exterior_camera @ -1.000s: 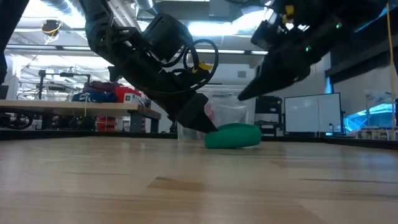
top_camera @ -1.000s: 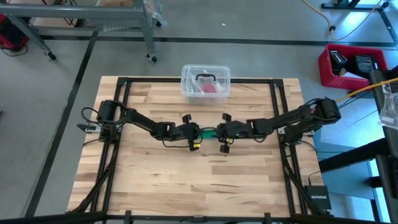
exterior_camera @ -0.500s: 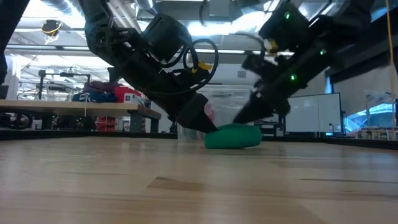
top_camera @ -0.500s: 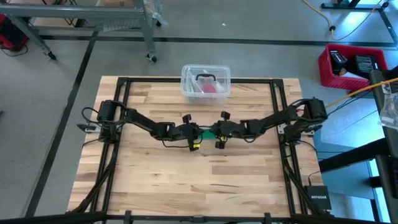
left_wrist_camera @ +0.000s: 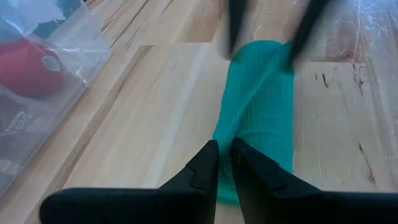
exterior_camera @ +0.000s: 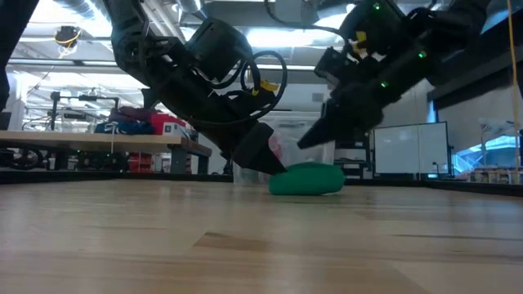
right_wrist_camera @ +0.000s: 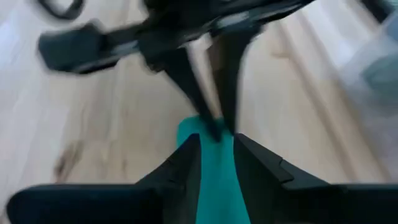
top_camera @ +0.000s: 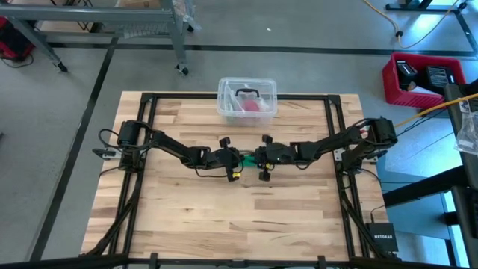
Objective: Roll bandage
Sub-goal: Roll the green bandage
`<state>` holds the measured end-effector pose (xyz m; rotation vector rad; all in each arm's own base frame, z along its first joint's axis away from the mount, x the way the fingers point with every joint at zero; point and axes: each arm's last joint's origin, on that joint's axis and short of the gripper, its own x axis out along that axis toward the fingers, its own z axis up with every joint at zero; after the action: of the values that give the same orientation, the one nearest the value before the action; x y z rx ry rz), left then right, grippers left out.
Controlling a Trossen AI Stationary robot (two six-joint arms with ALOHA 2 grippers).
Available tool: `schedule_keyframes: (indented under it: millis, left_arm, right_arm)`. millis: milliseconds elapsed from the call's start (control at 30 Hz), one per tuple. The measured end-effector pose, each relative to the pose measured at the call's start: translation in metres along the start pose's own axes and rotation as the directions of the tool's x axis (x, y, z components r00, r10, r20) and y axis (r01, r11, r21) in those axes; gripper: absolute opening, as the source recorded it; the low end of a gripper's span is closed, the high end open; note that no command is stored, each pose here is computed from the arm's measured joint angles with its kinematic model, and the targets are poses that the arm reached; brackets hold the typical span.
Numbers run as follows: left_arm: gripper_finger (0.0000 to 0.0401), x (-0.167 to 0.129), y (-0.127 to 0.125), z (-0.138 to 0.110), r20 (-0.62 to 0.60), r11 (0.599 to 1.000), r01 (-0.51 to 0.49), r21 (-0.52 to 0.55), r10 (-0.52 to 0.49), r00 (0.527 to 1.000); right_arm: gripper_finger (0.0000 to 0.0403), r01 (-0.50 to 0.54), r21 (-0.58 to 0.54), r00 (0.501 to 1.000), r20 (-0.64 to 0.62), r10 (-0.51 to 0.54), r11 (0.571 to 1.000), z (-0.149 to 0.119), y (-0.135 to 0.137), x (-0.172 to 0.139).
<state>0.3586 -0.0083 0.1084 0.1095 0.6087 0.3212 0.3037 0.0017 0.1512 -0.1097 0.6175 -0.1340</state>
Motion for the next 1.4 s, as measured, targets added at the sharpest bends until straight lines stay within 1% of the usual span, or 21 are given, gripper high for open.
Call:
schedule_keyframes:
  millis: [67, 133, 200, 300, 467, 633, 833, 967, 1100, 1200, 1400]
  left_arm:
    - [0.0040, 0.000, 0.000, 0.000, 0.000, 1.000, 0.000, 0.000, 0.000, 1.000]
    - [0.0040, 0.000, 0.000, 0.000, 0.000, 1.000, 0.000, -0.004, 0.000, 1.000]
    - [0.0040, 0.000, 0.000, 0.000, 0.001, 1.000, 0.001, -0.005, -0.001, 1.000]
    - [0.0040, 0.000, -0.001, 0.000, 0.002, 1.000, 0.001, -0.004, -0.001, 1.000]
    - [0.0040, 0.000, -0.001, 0.001, 0.003, 1.000, 0.001, -0.001, -0.001, 1.000]
    - [0.0040, -0.009, 0.001, 0.009, 0.025, 1.000, 0.013, 0.027, -0.014, 1.000]
    - [0.0040, -0.018, 0.002, 0.022, 0.081, 1.000, 0.024, -0.011, -0.023, 0.996]
    - [0.0040, -0.012, 0.002, 0.020, 0.101, 0.999, 0.020, -0.036, -0.017, 0.995]
    - [0.0040, 0.000, 0.002, 0.013, 0.120, 0.998, 0.017, -0.060, -0.009, 0.993]
    - [0.0040, 0.007, 0.005, 0.005, 0.087, 0.997, 0.019, -0.071, -0.013, 0.996]
    - [0.0040, 0.005, 0.004, -0.006, -0.067, 0.997, 0.008, -0.078, -0.013, 0.998]
  right_arm:
    - [0.0099, 0.008, -0.011, 1.000, -0.030, -0.009, 1.000, -0.006, 0.001, 0.005]
    - [0.0099, 0.058, -0.019, 0.995, -0.084, -0.060, 0.998, -0.014, -0.001, 0.009]
    - [0.0099, 0.118, -0.026, 0.987, -0.110, -0.120, 0.993, -0.018, -0.004, 0.013]
    - [0.0099, 0.156, -0.033, 0.979, -0.126, -0.159, 0.987, -0.022, -0.006, 0.016]
    - [0.0099, 0.152, -0.034, 0.978, -0.140, -0.155, 0.988, -0.025, -0.005, 0.018]
    - [0.0099, 0.147, -0.040, 0.975, -0.163, -0.152, 0.988, -0.029, -0.004, 0.022]
    - [0.0099, 0.150, -0.022, 0.976, -0.159, -0.152, 0.988, -0.030, -0.004, 0.022]
    - [0.0099, 0.149, -0.018, 0.977, -0.149, -0.150, 0.989, -0.029, -0.004, 0.023]
    - [0.0099, 0.147, -0.017, 0.978, -0.148, -0.148, 0.989, -0.029, -0.004, 0.023]
    - [0.0099, 0.144, -0.018, 0.978, -0.152, -0.145, 0.989, -0.029, -0.004, 0.023]
    - [0.0099, 0.131, -0.021, 0.977, -0.168, -0.133, 0.991, -0.030, -0.003, 0.023]
